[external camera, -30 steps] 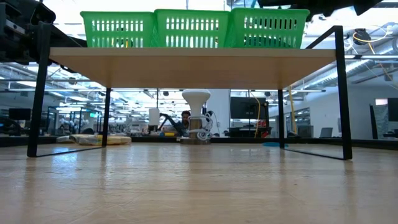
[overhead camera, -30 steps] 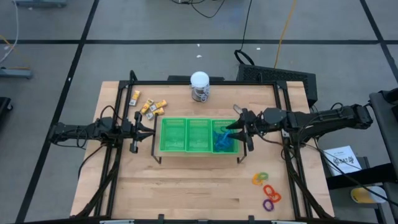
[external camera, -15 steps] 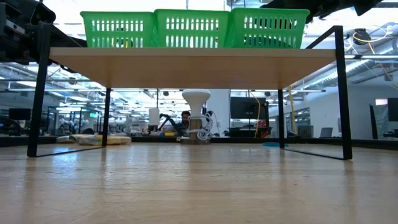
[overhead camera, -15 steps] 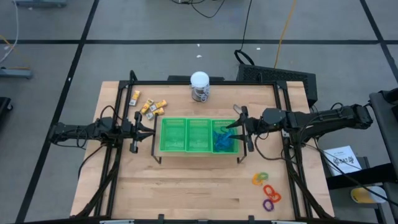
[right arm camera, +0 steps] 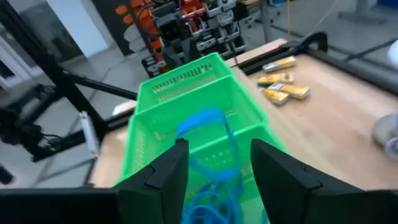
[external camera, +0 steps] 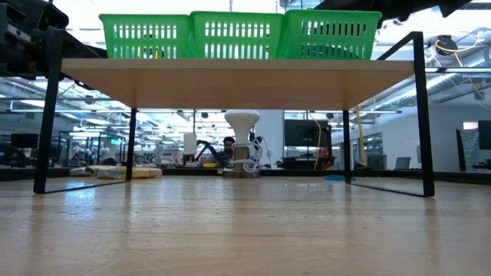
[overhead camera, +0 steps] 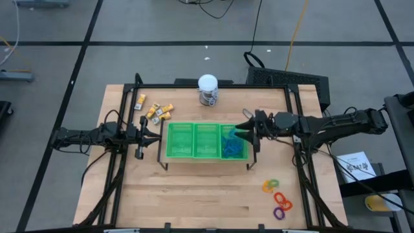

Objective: Pick & Place Office Desk Supplies
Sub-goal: Put the blue rubber band into the right green bin on the shelf

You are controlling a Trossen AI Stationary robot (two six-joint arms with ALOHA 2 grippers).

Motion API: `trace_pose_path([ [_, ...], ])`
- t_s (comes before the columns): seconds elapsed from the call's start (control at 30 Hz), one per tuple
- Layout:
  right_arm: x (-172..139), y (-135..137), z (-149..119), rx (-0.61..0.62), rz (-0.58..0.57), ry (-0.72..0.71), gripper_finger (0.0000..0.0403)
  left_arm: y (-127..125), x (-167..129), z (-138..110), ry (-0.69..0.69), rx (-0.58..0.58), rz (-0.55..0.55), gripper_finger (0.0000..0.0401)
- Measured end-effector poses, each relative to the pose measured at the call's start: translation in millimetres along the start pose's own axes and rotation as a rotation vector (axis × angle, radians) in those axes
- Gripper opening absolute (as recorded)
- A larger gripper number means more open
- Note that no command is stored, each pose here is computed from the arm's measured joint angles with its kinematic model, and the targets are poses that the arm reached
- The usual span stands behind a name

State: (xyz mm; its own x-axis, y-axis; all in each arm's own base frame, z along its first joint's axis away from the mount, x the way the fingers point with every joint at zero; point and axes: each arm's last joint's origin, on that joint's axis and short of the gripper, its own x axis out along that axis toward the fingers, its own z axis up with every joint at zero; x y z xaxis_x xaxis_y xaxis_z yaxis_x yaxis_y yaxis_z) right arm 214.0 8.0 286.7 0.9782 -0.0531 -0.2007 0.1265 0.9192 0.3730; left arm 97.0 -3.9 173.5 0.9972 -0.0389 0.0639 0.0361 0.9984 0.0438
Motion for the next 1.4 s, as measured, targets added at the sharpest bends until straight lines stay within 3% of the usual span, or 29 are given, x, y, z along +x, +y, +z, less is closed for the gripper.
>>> trace_pose_path([
  [0.1,1.6,1.3,-2.3,0.066,0.013,0.018,0.0171,0.0,0.0,0.0,0.000,0.000,0.000,0.0045],
  [0.27,1.6,2.4,-6.3,0.030,0.068,0.076,0.0175,0.0,0.0,0.0,0.000,0.000,0.000,0.0045],
  [0.43,1.5,4.4,-5.1,-0.085,0.124,0.072,0.0172,0.0,0.0,0.0,0.000,0.000,0.000,0.0045],
  [0.7,-8.8,2.2,2.1,-0.225,0.101,0.021,0.0172,0.0,0.0,0.0,0.000,0.000,0.000,0.0045],
  [0.8,-21.5,-2.1,9.7,-0.232,0.013,-0.036,0.0168,0.0,0.0,0.0,0.000,0.000,0.000,0.0045],
  [0.93,-35.8,-11.3,13.7,-0.246,-0.189,-0.073,0.0161,0.0,0.0,0.0,0.000,0.000,0.000,0.0045],
  [1.2,-39.7,-31.4,-1.8,-0.277,-0.562,0.054,0.0155,0.0,0.0,0.0,0.000,0.000,0.000,0.0045],
  [1.4,-37.0,-49.5,-26.2,-0.304,-0.750,0.098,0.0155,0.0,0.0,0.0,0.000,0.000,0.000,0.0045],
])
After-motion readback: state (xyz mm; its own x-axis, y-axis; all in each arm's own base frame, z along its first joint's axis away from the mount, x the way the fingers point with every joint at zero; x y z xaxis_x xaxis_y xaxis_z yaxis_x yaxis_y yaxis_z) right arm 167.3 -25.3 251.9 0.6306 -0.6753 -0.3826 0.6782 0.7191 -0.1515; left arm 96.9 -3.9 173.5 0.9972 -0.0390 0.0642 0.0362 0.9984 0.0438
